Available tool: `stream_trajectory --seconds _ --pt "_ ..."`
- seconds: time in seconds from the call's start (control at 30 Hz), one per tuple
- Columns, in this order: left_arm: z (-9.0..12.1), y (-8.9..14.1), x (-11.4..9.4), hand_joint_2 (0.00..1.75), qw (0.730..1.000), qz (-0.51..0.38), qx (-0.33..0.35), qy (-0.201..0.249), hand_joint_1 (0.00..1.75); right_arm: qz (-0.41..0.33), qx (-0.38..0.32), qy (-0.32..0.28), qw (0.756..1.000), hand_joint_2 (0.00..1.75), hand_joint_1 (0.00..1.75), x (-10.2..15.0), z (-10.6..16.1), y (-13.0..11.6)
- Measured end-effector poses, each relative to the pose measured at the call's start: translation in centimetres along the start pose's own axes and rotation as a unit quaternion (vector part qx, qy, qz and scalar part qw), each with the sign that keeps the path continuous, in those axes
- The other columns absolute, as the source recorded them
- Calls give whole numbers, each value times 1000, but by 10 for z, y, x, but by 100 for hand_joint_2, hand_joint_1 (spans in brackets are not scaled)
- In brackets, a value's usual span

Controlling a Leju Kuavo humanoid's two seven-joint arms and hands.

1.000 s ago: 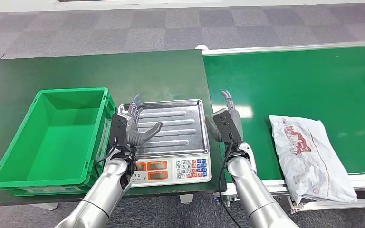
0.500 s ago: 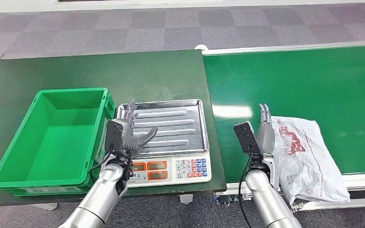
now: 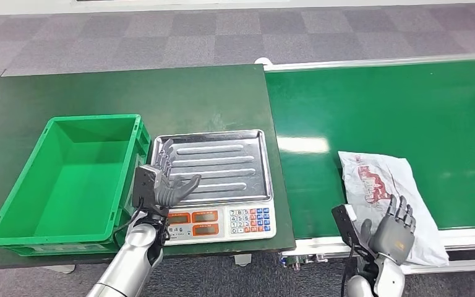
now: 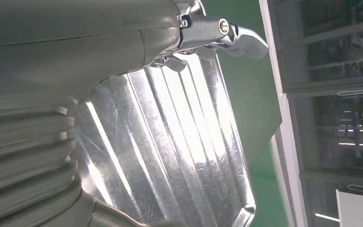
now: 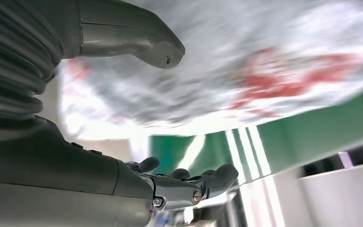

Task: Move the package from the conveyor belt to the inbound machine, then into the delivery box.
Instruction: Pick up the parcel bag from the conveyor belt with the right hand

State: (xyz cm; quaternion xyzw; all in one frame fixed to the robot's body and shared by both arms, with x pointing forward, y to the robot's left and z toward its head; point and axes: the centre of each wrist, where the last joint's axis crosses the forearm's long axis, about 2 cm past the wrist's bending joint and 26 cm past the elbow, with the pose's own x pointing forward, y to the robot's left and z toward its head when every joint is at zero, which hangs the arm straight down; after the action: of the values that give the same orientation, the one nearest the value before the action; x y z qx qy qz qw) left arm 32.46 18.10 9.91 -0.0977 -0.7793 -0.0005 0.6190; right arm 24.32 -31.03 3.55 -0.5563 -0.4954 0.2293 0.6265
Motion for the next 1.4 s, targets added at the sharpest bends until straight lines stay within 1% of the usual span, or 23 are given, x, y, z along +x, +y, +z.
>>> stream_trajectory --seconds 0.1,0.2,0.33,0.47,0.57,0.67,0.77,0.83,0.9,0.97,1.03,1.1,1.2,1.33,1.4 --pt "3 1 1 175 1000 -1 3 -2 0 45 3 22 999 175 0 -16 5 -2" --pt "6 4 1 175 1000 1 10 -3 0 66 14 38 997 175 0 -25 8 -3" --pt "10 6 2 175 1000 2 15 -5 0 79 32 56 995 175 0 -29 9 -4" --pt "13 9 2 175 1000 -1 17 -7 0 108 22 65 992 175 0 -32 7 -7" --pt "15 10 3 175 1000 -2 20 -9 0 114 23 71 991 175 0 -33 4 -10" --pt "15 11 4 175 1000 -2 20 -10 0 108 33 74 991 175 0 -34 1 -11" --pt "15 11 4 175 1000 -3 18 -8 0 84 50 69 993 175 0 -32 -7 -13" --pt "15 12 4 175 1000 -5 16 -8 0 51 77 64 994 175 0 -30 -15 -13" --pt "14 12 4 175 1000 -7 13 -8 0 -3 129 58 990 175 0 -27 -25 -11" --pt "13 12 5 175 1000 -8 9 -9 0 -49 180 53 981 175 0 -27 -35 -7" --pt "11 12 6 175 1000 -10 5 -10 0 -80 222 46 971 175 0 -28 -44 -4" --pt "9 13 6 175 1000 -12 2 -11 0 -116 266 31 956 175 0 -32 -53 0" --pt "6 16 6 175 1000 -10 -4 -17 0 -175 341 2 924 175 0 -42 -64 6" --pt "-1 19 4 175 1000 -5 -11 -26 0 -244 430 -37 868 175 1 -57 -74 9" --pt "-6 19 4 175 1000 -3 -16 -27 0 -260 467 -44 844 175 88 -62 -77 10"
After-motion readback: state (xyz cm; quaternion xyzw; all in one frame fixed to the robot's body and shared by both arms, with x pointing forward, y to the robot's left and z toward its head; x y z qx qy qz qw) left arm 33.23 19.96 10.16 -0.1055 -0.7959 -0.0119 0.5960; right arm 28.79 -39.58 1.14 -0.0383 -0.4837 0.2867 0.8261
